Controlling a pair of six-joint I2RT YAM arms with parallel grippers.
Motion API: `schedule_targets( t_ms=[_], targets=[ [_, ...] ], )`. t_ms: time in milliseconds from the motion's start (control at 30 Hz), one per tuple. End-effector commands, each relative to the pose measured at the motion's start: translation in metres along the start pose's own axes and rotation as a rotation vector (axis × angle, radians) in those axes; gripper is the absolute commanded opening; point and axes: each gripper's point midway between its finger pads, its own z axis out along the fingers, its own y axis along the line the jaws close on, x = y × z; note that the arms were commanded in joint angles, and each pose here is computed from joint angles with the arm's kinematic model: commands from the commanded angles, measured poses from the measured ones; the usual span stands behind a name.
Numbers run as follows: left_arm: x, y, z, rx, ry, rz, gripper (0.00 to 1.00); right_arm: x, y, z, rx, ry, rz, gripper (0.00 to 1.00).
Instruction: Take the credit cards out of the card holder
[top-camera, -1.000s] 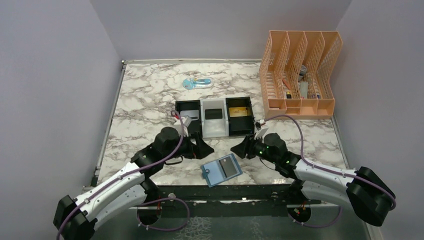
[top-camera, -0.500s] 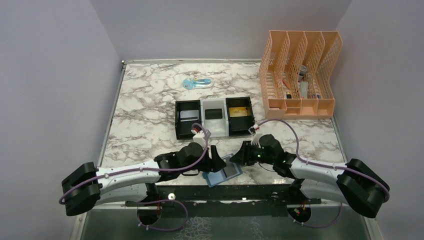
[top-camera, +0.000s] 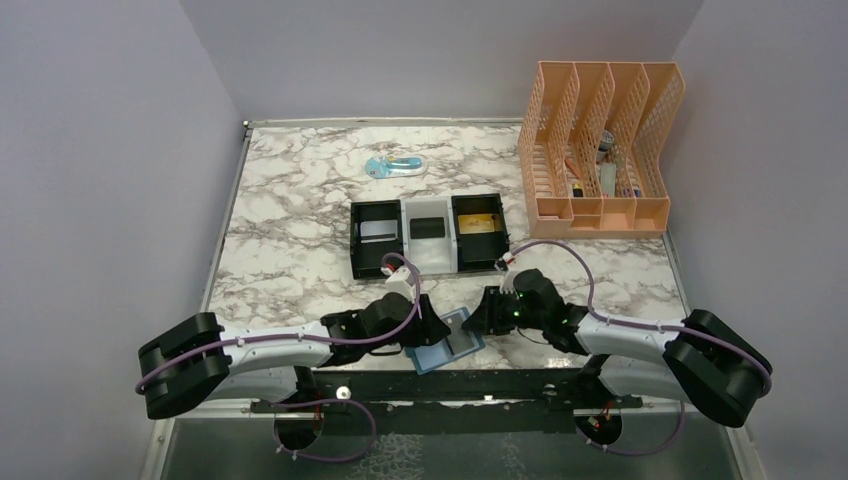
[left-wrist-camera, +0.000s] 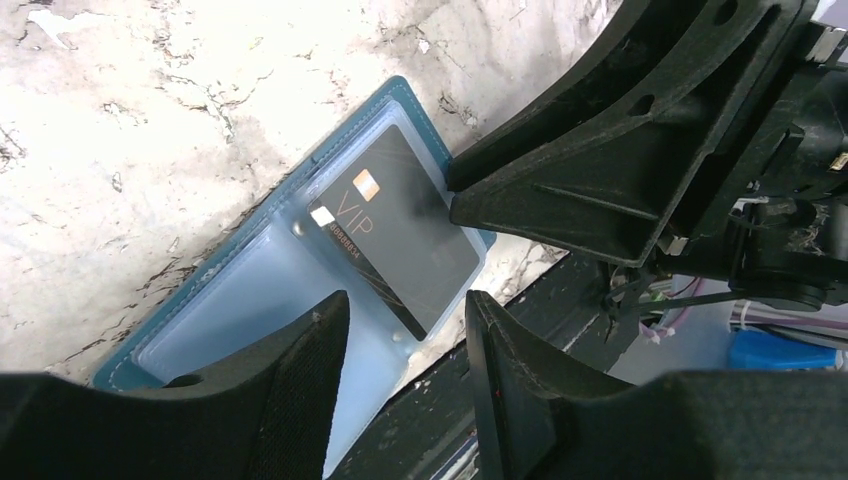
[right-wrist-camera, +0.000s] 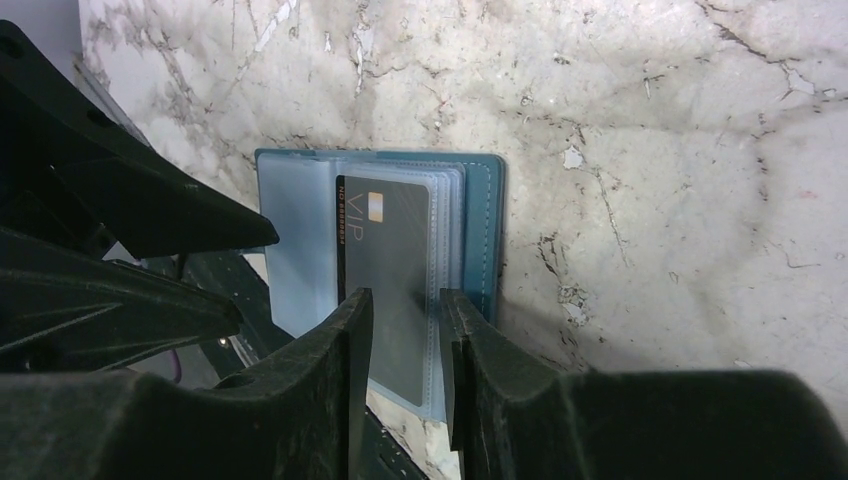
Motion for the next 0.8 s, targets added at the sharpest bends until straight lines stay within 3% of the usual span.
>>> schedule_targets(
  t_ms=[0,600,767],
  targets=[
    [-0.002,0.0,0.004,0.014,-0.033,-0.018,0.48,0.001,0.004,0.002,-0.013,0.027,-0.004,0.31],
    [0.014,0.016,0.019,-0.019,0.002,-0.038,0.4,-0.007,0.004,-0.001,0.041,0.032,-0.02,0.27],
    [0.014,0.02,0.021,-0.03,-0.005,-0.046,0.38,-0.014,0.021,-0.005,-0.028,0.012,-0.036,0.28]
  ],
)
